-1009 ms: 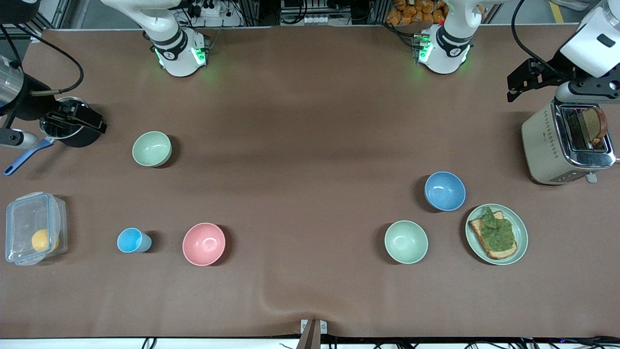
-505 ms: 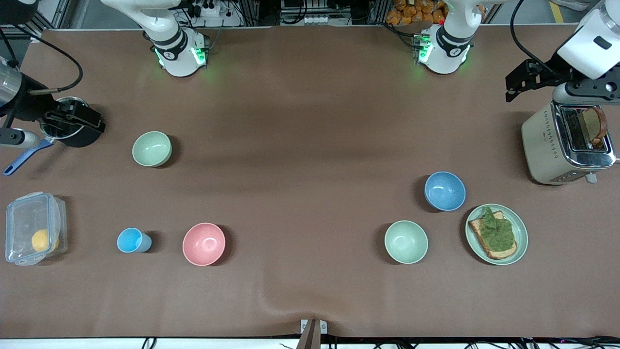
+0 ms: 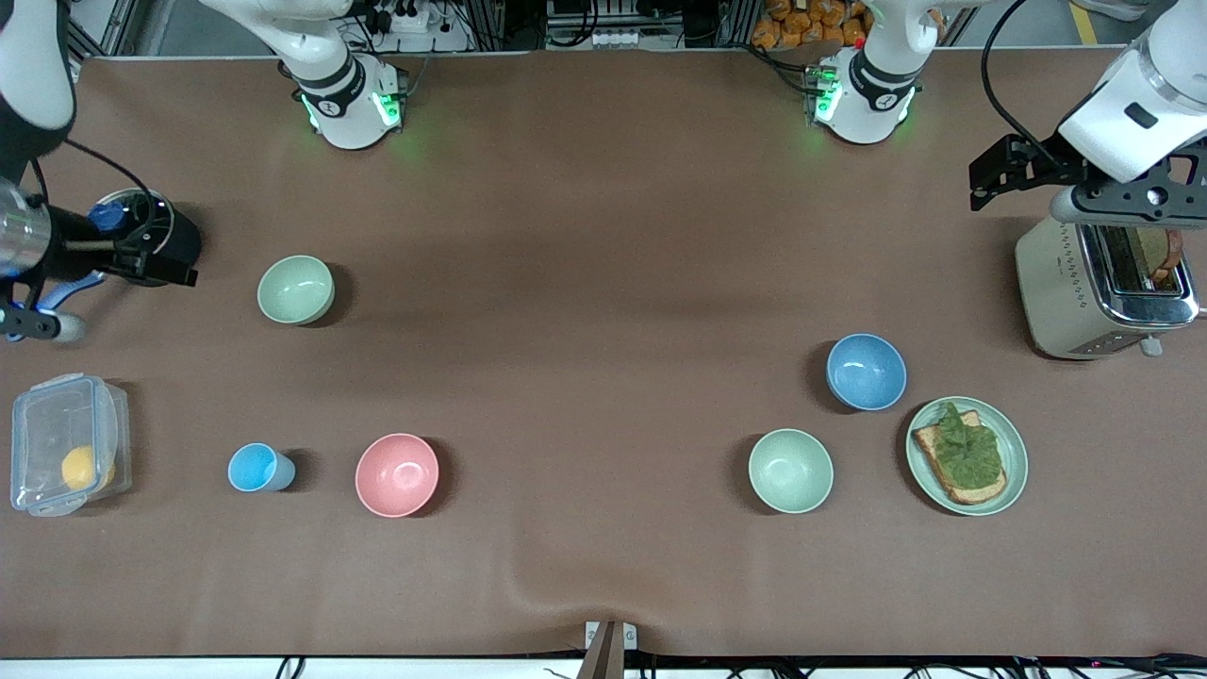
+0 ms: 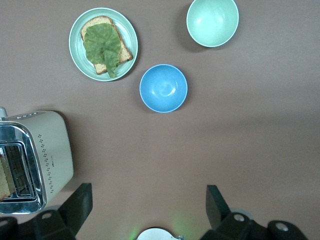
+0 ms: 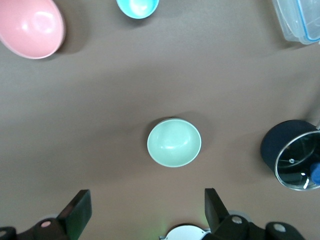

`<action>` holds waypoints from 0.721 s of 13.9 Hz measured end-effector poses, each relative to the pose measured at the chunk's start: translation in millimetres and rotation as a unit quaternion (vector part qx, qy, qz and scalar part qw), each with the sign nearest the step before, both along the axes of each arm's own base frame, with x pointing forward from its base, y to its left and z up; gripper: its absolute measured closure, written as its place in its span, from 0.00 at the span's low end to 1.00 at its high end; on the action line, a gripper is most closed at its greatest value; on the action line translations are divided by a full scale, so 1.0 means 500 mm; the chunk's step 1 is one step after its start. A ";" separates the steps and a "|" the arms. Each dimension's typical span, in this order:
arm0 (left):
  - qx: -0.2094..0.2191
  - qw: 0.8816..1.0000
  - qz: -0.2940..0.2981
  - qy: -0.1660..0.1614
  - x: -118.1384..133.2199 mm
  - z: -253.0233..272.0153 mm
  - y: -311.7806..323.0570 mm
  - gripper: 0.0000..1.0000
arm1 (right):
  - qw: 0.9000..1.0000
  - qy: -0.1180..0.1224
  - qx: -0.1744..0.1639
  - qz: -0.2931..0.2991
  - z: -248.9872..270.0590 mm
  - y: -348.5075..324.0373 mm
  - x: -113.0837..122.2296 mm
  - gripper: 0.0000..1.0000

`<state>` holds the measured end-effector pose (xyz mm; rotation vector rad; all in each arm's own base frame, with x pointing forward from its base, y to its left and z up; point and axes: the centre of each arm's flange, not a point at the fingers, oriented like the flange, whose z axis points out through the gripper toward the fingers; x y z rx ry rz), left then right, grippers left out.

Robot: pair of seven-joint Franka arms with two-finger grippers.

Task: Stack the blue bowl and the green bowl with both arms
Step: 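Grasp the green bowl with the right gripper while the left gripper grasps the blue bowl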

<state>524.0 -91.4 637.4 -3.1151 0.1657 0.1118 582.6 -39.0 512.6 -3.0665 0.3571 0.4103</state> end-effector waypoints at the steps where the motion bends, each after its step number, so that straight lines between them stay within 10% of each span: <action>1: 0.000 1.000 0.000 0.007 0.008 -0.015 0.001 0.00 | 1.000 0.005 0.001 -0.002 -0.028 -0.005 0.012 0.00; 10: -0.007 0.994 0.059 0.092 0.116 -0.216 0.139 0.00 | 1.000 0.028 0.008 -0.005 -0.220 -0.050 -0.004 0.00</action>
